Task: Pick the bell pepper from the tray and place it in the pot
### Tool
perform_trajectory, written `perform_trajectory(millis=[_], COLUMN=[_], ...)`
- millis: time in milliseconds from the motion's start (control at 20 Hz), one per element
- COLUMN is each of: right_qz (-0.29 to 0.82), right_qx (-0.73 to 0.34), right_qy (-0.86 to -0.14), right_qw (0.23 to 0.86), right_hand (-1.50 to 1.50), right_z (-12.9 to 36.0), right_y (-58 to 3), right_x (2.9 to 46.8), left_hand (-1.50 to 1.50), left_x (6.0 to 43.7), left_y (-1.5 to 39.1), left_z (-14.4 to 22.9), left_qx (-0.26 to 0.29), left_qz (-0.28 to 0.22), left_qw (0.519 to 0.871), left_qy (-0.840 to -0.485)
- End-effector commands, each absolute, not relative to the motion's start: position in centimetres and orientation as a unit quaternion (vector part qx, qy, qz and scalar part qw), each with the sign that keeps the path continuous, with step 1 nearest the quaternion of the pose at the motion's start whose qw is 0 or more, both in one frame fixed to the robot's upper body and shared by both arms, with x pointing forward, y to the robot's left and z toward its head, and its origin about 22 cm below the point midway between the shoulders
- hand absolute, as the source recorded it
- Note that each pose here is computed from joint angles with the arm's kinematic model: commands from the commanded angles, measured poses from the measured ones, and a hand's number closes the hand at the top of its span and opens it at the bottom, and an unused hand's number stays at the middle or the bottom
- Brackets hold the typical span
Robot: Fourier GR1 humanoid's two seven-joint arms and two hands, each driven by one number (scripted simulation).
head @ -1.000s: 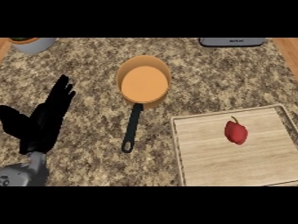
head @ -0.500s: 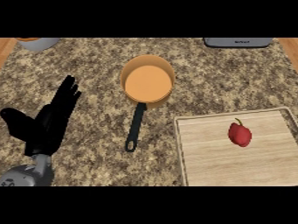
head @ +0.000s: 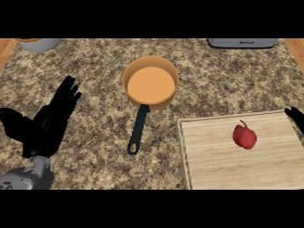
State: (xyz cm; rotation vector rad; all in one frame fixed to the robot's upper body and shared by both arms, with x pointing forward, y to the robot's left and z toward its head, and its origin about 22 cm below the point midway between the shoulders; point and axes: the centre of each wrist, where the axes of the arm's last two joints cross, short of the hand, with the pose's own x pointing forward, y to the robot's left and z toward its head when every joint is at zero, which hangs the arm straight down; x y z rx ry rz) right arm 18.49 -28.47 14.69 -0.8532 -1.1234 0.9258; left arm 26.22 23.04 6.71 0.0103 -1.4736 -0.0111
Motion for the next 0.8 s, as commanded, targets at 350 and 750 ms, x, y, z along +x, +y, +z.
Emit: perform_trajectory(millis=[350, 750], right_qz=[0.389, 0.373], right_qx=[-0.395, -0.393], right_qy=[-0.496, -0.498], right_qw=[0.668, 0.677], right_hand=[-1.50, -1.50], right_z=[12.8, 10.7], right_y=[-26.0, -24.4], right_x=[19.0, 20.3], left_hand=[0.00, 0.00], left_x=[25.9, 26.7], left_y=[24.0, 23.8], left_z=[5.8, 7.6], left_qx=[0.008, 0.002], left_qz=[-0.006, -0.005], left_qw=[0.738, 0.736], left_qy=[-0.675, -0.677])
